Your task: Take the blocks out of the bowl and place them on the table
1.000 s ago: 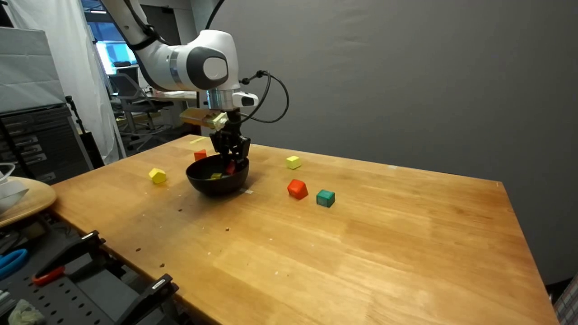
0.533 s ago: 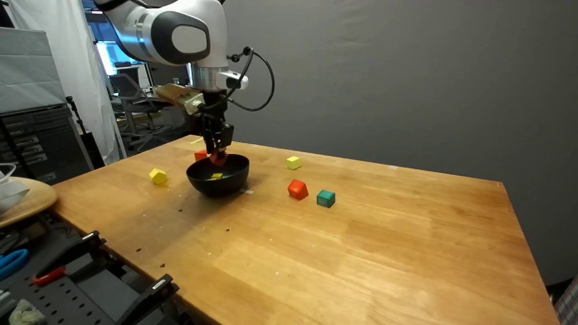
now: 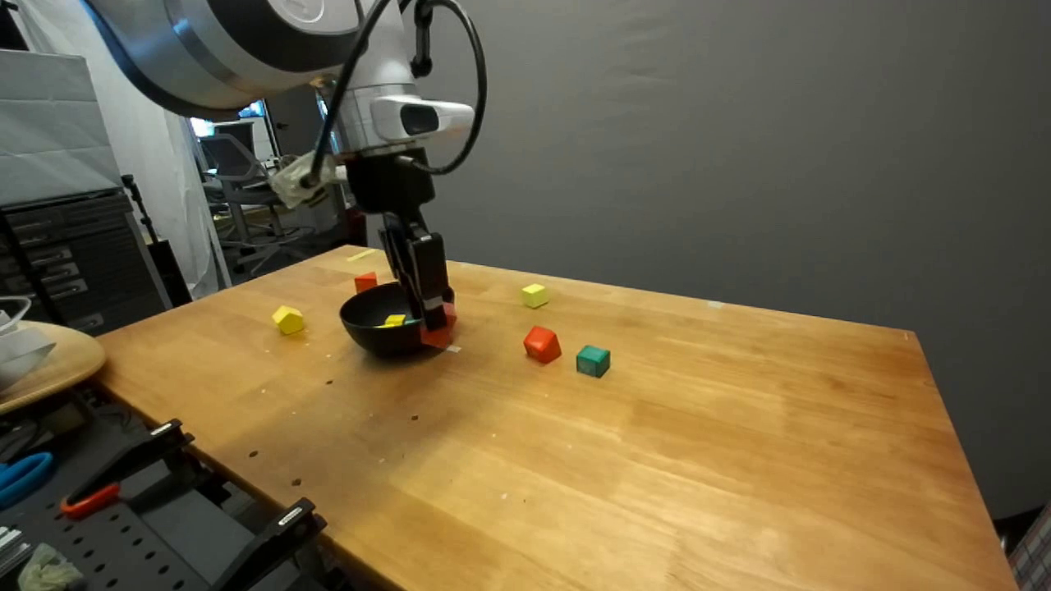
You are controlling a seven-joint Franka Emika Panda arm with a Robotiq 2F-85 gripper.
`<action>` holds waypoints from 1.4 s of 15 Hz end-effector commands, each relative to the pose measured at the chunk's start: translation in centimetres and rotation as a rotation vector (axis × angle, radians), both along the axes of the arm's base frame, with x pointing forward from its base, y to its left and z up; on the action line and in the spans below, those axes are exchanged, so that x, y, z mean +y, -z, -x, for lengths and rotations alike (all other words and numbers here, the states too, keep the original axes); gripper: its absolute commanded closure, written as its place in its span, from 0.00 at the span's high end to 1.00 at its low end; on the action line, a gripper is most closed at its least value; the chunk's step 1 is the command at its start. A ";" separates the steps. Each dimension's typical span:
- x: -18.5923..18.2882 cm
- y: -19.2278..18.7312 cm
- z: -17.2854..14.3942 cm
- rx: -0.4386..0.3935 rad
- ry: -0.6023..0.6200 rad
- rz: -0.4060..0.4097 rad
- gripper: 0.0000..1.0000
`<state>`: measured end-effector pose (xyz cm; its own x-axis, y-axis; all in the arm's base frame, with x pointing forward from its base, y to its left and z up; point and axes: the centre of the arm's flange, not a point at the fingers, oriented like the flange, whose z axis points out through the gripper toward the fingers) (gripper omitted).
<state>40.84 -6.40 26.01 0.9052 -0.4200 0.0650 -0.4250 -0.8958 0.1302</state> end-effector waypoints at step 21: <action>0.4 0.6 -2.7 -0.262 -0.018 -0.069 1.00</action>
